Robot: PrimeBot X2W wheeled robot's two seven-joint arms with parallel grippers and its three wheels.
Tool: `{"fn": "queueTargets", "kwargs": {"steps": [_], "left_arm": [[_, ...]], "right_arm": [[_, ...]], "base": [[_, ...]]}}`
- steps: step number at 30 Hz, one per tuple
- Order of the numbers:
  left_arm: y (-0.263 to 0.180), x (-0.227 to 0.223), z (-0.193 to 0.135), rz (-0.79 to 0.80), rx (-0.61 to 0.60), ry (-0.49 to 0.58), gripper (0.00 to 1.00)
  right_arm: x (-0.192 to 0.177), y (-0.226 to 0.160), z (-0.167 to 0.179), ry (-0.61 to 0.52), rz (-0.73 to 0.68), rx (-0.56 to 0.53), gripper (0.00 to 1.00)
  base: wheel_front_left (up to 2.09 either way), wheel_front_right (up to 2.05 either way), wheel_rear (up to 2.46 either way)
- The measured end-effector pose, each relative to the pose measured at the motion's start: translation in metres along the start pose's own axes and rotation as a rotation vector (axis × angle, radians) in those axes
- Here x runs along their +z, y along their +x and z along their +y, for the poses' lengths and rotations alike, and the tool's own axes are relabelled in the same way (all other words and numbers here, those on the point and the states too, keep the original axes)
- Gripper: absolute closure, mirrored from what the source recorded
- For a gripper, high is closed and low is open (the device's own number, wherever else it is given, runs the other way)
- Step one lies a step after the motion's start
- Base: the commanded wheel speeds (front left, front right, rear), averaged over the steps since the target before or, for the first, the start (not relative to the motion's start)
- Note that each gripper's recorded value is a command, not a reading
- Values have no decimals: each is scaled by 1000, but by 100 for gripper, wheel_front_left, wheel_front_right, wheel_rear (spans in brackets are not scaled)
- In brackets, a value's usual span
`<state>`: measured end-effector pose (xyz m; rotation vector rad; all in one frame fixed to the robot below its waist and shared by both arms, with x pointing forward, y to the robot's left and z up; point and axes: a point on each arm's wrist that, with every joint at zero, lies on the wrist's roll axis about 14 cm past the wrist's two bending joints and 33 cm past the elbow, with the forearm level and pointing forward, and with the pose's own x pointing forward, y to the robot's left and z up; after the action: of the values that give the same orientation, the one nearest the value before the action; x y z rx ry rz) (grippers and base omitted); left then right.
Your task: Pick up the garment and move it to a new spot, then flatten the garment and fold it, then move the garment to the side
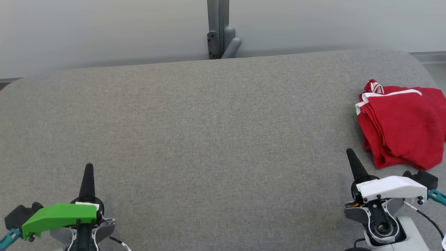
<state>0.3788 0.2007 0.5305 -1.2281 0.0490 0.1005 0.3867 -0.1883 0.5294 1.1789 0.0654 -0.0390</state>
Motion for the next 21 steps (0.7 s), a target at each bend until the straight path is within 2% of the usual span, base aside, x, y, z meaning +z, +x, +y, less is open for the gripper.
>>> {"fn": "queueTargets", "kwargs": {"steps": [21], "left_arm": [[3,6,-13,6,-36,-157,100]], "right_arm": [[7,2,7,179,-7,25,100]], "base": [[0,0,0]]}}
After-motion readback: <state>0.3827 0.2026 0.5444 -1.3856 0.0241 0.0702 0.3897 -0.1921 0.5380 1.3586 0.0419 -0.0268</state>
